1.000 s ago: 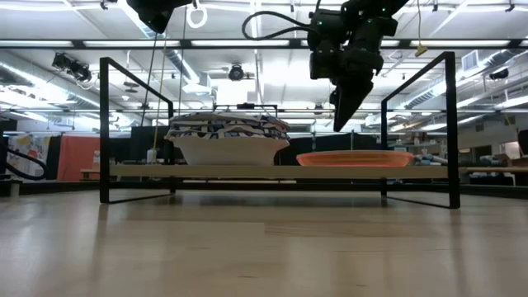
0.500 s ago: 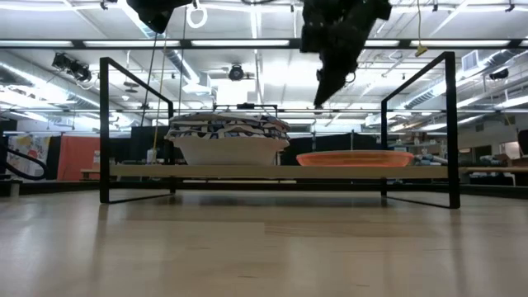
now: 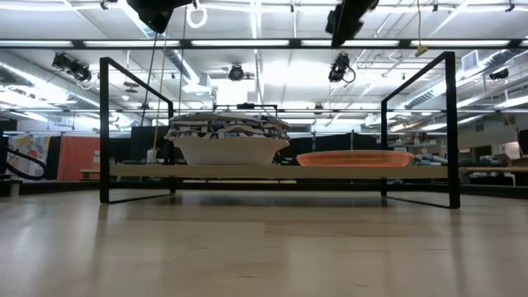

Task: Place and stack plates onto a shelf
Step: Stack the pink plate on top of the green plate on the shelf

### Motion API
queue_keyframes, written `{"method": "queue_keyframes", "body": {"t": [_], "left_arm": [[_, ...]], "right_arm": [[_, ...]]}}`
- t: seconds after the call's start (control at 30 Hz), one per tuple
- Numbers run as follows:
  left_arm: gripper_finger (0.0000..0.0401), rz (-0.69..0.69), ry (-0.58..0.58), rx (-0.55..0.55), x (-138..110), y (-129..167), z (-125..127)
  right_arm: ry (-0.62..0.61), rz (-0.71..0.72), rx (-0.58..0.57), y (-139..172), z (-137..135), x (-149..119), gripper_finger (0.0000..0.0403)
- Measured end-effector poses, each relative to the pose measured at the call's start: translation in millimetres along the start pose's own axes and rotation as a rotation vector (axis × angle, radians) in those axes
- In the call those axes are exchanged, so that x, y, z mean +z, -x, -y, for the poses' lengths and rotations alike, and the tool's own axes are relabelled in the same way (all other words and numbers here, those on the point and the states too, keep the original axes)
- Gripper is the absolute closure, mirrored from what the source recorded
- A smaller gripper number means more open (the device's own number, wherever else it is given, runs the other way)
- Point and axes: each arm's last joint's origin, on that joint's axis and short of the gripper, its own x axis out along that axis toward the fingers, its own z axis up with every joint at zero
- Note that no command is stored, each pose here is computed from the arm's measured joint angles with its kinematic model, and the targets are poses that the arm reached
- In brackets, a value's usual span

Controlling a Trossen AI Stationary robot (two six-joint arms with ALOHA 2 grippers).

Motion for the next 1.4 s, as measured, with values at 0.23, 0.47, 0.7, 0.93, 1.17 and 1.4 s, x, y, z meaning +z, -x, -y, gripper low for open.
{"method": "queue_keyframes", "body": {"t": [0.23, 0.47, 0.7, 0.93, 1.17, 1.4], "left_arm": [[0.0232, 0.000, 0.000, 0.000, 0, 0, 0], [0.0232, 0.000, 0.000, 0.000, 0, 0, 0], [0.0232, 0.000, 0.000, 0.000, 0, 0, 0], [0.0232, 0.002, 0.000, 0.000, 0, 0, 0], [0.0232, 0.003, 0.000, 0.000, 0, 0, 0], [0.0232, 0.003, 0.000, 0.000, 0, 0, 0]], "right_arm": [[0.012, -0.097, 0.053, 7, -53, -6, 0.0226], [-0.010, -0.250, 0.059, 6, -106, -27, 0.0226], [0.000, -0.225, -0.026, 14, -155, -49, 0.0226], [-0.029, -0.182, -0.072, 22, -196, -73, 0.0226], [-0.082, -0.122, -0.108, 29, -223, -94, 0.0226], [-0.158, -0.061, -0.135, 33, -237, -108, 0.0226]]}}
